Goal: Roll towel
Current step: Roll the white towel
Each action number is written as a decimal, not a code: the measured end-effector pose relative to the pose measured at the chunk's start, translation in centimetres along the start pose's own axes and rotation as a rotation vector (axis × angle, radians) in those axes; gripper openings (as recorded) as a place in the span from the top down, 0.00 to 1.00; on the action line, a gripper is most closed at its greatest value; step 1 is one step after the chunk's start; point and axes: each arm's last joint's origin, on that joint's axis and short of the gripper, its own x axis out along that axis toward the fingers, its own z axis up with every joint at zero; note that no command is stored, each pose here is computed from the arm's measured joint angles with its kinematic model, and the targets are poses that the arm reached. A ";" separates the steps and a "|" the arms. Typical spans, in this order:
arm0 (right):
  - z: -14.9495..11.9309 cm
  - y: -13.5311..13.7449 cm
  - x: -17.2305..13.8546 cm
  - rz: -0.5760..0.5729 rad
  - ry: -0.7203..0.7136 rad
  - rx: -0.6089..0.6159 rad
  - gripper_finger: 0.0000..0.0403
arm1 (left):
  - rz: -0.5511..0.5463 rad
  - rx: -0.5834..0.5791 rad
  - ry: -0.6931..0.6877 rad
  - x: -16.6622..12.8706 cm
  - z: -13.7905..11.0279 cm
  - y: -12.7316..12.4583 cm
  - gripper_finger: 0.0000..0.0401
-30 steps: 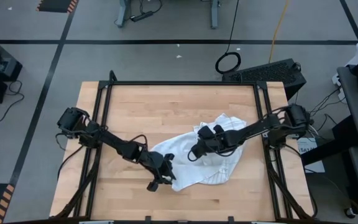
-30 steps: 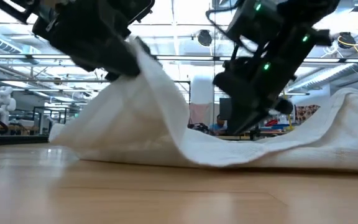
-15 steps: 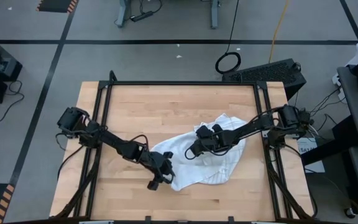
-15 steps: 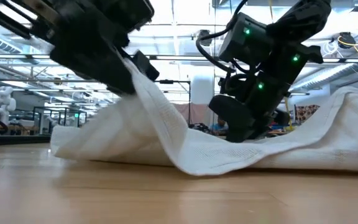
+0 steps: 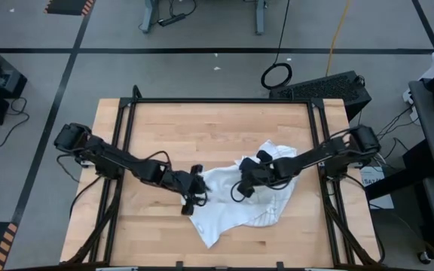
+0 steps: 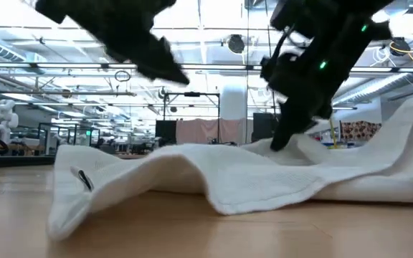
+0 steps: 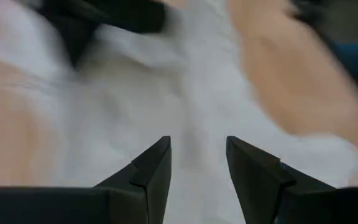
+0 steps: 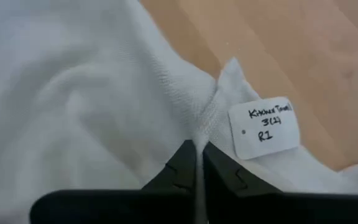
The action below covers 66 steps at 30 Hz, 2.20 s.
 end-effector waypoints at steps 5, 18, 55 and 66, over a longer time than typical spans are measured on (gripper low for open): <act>-0.9 1.2 -2.2 0.053 -0.022 -0.144 0.99 | 0.393 -0.019 -0.138 0.9 1.2 4.2 0.60; -5.4 4.7 -2.4 -0.022 -0.125 -0.206 0.99 | -0.125 -0.542 -0.169 7.5 -3.7 11.3 0.60; -7.3 6.1 -7.9 0.100 -0.197 0.036 0.54 | -0.163 -0.268 -0.227 9.8 -2.3 7.2 0.60; -7.3 5.1 -3.5 -0.095 -0.120 0.021 0.78 | -0.097 -0.264 -0.134 10.1 -3.3 7.3 0.60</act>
